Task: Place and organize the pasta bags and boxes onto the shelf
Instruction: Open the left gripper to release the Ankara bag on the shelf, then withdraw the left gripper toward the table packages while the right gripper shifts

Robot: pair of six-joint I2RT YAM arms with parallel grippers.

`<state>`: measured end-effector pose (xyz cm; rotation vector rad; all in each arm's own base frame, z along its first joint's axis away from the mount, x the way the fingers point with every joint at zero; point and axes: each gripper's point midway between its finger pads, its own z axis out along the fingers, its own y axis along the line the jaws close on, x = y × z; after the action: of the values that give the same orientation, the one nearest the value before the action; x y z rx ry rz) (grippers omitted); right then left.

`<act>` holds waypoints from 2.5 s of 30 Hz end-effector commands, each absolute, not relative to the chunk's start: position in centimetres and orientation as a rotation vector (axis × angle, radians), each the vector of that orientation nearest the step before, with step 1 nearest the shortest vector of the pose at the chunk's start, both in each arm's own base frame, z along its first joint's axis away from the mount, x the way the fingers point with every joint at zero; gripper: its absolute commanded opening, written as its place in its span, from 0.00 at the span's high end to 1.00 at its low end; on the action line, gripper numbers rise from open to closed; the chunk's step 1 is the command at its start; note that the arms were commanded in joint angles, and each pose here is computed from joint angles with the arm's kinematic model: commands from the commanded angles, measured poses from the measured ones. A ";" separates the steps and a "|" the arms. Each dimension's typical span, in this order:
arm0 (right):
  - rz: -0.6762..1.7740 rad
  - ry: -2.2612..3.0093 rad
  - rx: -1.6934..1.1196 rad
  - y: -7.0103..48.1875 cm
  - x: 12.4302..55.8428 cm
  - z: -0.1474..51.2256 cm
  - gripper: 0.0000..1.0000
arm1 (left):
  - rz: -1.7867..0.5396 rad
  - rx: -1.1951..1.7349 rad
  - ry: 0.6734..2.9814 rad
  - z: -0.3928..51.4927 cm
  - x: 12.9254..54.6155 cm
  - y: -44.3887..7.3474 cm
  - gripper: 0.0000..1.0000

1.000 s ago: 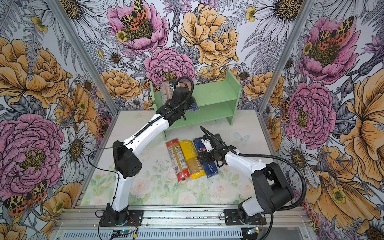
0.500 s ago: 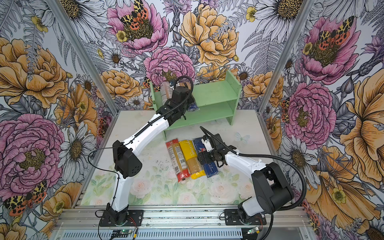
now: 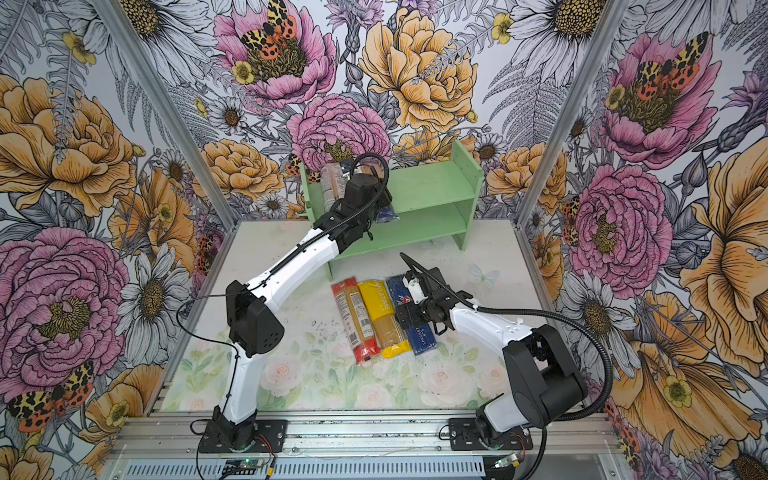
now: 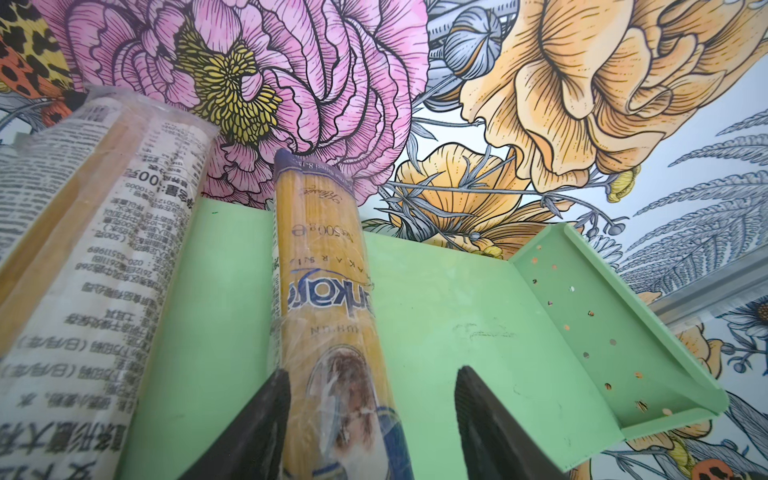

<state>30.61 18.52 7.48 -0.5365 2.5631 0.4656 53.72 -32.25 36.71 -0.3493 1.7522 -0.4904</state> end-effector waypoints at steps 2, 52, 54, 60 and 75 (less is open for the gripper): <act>0.459 2.539 -0.524 18.2 30.7 8.4 0.02 | -0.538 -0.285 1.683 41.1 51.8 -32.6 0.32; 0.519 2.479 -0.508 19.4 29.0 10.6 0.03 | -0.571 -0.232 1.586 44.5 41.6 -29.2 0.01; 0.510 2.462 -0.513 19.5 28.9 11.1 0.03 | -0.565 -0.239 1.584 44.2 41.0 -28.5 0.01; 0.509 2.413 -0.516 19.7 28.6 12.6 0.03 | -0.526 -0.268 1.589 43.1 39.6 -26.2 0.01; 0.507 2.385 -0.529 20.3 28.8 13.6 0.03 | -0.501 -0.209 1.619 40.1 37.3 -23.8 0.01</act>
<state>28.48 20.06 12.44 -0.5407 2.4176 0.5135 37.82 -24.35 39.69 -0.2297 1.6388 -0.4947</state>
